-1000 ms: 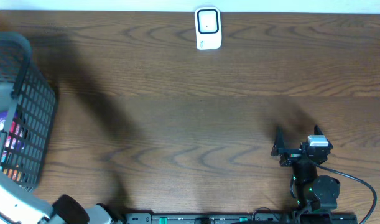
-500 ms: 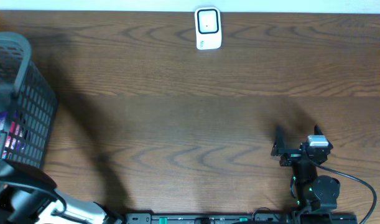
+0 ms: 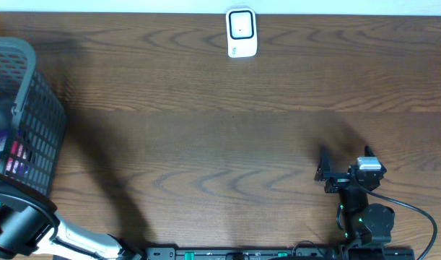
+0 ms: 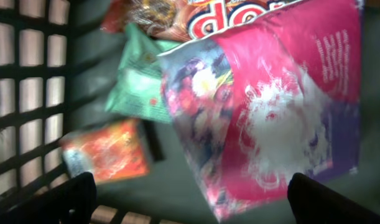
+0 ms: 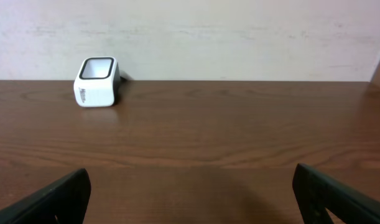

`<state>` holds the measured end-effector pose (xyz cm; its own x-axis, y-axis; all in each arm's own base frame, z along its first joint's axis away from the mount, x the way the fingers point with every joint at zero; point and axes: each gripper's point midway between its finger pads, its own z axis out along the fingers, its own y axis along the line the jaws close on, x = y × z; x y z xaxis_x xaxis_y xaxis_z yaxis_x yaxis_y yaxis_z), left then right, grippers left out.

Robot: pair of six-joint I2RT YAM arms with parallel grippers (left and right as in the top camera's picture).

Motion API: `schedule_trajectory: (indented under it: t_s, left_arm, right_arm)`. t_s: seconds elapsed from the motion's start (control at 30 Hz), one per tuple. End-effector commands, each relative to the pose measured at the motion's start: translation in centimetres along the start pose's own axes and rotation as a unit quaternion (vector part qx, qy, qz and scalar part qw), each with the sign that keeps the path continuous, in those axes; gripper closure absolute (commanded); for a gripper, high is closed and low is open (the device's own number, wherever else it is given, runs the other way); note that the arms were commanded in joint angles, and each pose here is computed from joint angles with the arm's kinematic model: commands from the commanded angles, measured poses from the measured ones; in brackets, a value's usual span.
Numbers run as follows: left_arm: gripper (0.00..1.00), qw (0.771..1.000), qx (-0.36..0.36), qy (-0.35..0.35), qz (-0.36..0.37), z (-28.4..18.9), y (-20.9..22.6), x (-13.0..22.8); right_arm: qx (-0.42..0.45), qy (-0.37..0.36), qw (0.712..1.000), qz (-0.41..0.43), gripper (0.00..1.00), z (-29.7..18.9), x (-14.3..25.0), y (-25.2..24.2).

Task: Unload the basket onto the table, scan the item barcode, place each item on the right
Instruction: 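Reach the left gripper into the grey basket toward the pink package, then grasp the pink-purple snack package with the left gripper and lift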

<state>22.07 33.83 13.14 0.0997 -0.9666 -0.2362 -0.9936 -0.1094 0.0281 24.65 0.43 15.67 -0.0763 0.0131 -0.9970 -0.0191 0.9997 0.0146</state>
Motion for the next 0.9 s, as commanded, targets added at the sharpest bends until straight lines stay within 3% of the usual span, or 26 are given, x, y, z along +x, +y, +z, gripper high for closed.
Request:
schedule_trajectory:
  t_s: [0.0,0.17,0.33,0.4,0.43,0.47,0.53,0.6,0.73,0.87]
  left_arm:
    - [0.02,1.0,-0.006,0.003,0.016,2.7,-0.1,0.6]
    - [0.02,0.998,0.05,0.014,0.042,5.1,-2.2,1.6]
    - [0.02,0.997,0.061,0.015,0.044,6.6,-2.4,2.2]
    - [0.16,0.997,0.059,0.017,0.045,7.0,-2.2,2.4]
    - [0.36,0.997,0.058,0.017,0.051,7.2,-2.2,2.5]
    - [0.51,0.996,0.057,0.018,0.065,7.4,-2.0,2.8]
    - [0.67,0.996,0.055,0.02,0.073,7.5,-1.9,2.9]
    - [0.92,0.995,0.054,0.022,0.078,7.5,-1.8,3.0]
    - [0.92,0.994,0.067,0.023,0.081,6.0,-1.8,2.9]
    - [0.93,0.983,0.168,0.017,0.073,0.9,-4.1,2.4]
  right_arm:
    - [-0.005,0.0,1.0,-0.004,0.01,0.0,0.0,0.2]
    - [-0.005,0.0,1.0,-0.004,0.01,0.0,0.0,0.2]
    - [-0.005,0.0,1.0,-0.004,0.01,0.0,0.0,0.2]
    - [-0.005,0.0,1.0,-0.004,0.01,0.0,0.0,0.2]
    - [-0.005,0.0,1.0,-0.004,0.01,0.0,0.0,0.2]
    - [-0.005,0.0,1.0,-0.004,0.01,0.0,0.0,0.2]
    - [-0.005,0.0,1.0,-0.004,0.01,0.0,0.0,0.2]
    - [-0.005,0.0,1.0,-0.004,0.01,0.0,0.0,0.2]
    - [-0.005,0.0,1.0,-0.004,0.01,0.0,0.0,0.2]
    - [-0.005,0.0,1.0,-0.004,0.01,0.0,0.0,0.2]
